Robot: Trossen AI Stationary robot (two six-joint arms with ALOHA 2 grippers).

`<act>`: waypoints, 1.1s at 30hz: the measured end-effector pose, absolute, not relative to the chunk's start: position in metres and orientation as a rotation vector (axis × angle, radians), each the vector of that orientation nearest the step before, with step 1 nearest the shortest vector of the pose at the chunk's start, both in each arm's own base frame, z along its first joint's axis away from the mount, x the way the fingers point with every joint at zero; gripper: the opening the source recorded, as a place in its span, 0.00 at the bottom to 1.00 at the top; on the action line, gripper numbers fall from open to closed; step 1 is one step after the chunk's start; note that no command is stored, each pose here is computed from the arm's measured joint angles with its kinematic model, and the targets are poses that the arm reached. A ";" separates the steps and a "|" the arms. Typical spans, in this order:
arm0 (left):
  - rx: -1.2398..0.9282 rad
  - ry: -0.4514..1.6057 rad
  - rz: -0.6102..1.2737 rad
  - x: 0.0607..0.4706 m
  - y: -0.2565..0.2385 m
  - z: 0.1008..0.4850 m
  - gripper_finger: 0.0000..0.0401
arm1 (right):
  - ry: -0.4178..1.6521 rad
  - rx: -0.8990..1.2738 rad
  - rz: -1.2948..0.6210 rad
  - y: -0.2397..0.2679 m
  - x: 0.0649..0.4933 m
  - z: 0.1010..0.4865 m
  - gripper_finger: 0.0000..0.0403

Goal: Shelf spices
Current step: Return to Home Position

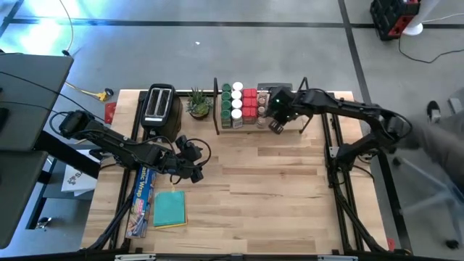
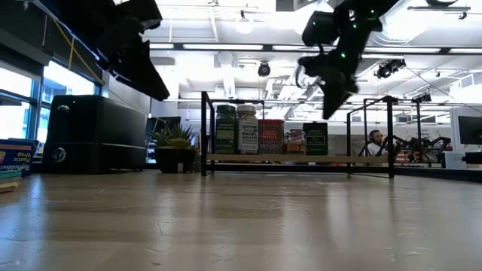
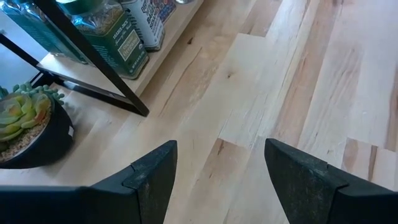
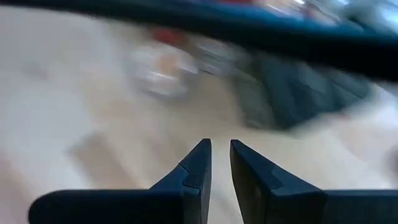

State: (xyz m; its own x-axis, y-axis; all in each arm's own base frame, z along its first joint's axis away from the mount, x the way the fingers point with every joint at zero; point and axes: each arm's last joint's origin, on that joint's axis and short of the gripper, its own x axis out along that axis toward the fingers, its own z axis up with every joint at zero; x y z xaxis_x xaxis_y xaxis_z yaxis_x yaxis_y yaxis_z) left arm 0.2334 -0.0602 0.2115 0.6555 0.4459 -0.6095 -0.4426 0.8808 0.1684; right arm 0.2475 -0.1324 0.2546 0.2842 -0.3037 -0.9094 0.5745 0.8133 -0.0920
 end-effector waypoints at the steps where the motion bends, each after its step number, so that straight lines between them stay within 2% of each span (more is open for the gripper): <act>1: 0.006 0.690 0.506 0.233 -0.060 0.212 0.60 | 1.111 0.285 -0.549 -0.131 0.251 0.255 0.13; 4: 0.005 0.689 0.507 0.233 -0.060 0.212 0.60 | 1.028 0.315 -0.493 -0.134 0.263 0.253 0.13; 10: 0.004 0.693 0.502 0.233 -0.060 0.212 0.60 | 1.137 0.263 -0.602 -0.144 0.261 0.238 0.13; 16: 0.007 0.698 0.503 0.233 -0.060 0.211 0.60 | 1.142 0.260 -0.671 -0.154 0.254 0.240 0.13; 26: 0.003 0.694 0.504 0.233 -0.060 0.211 0.60 | 1.200 0.245 -0.699 -0.153 0.244 0.244 0.13; 29: -0.010 0.684 0.505 0.233 -0.060 0.212 0.60 | 1.187 0.221 -0.659 -0.144 0.242 0.258 0.13; 33: -0.008 0.608 0.540 0.227 -0.062 0.224 0.60 | 1.023 0.140 -0.400 -0.116 0.235 0.283 0.13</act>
